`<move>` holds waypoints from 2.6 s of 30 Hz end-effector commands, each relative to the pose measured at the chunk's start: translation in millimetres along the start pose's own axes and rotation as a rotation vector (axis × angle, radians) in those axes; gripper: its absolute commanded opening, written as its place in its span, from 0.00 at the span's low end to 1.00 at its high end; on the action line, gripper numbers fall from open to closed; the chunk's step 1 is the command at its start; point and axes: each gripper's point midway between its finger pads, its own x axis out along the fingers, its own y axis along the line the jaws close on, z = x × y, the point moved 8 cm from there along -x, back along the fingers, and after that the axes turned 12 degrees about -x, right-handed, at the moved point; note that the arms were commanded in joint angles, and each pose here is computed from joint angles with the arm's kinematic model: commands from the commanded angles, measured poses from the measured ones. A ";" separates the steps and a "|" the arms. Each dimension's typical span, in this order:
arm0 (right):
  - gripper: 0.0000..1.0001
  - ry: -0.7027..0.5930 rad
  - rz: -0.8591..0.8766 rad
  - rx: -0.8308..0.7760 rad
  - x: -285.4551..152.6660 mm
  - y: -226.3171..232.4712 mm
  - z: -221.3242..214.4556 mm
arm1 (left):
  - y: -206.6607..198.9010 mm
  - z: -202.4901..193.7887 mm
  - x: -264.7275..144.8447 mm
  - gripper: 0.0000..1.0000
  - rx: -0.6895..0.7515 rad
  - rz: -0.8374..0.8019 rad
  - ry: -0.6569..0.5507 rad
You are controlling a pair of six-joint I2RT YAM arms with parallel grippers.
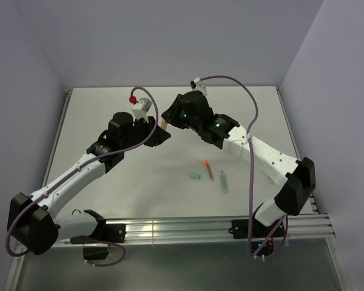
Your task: Insert the pens into the pen caps
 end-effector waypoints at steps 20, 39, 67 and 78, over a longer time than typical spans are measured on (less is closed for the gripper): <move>0.00 -0.024 0.070 -0.155 -69.8 46.0 -24.5 | -64.1 52.5 -52.9 0.00 0.223 -0.318 -0.370; 0.00 -0.020 0.123 -0.201 -96.3 60.4 -42.0 | -107.5 76.8 -92.5 0.00 0.265 -0.454 -0.461; 0.00 0.091 0.190 -0.229 -97.3 85.5 -77.3 | -125.9 109.4 -89.5 0.00 0.298 -0.448 -0.561; 0.00 0.123 0.198 -0.241 -96.3 89.4 -88.4 | -129.5 117.9 -85.5 0.00 0.314 -0.438 -0.581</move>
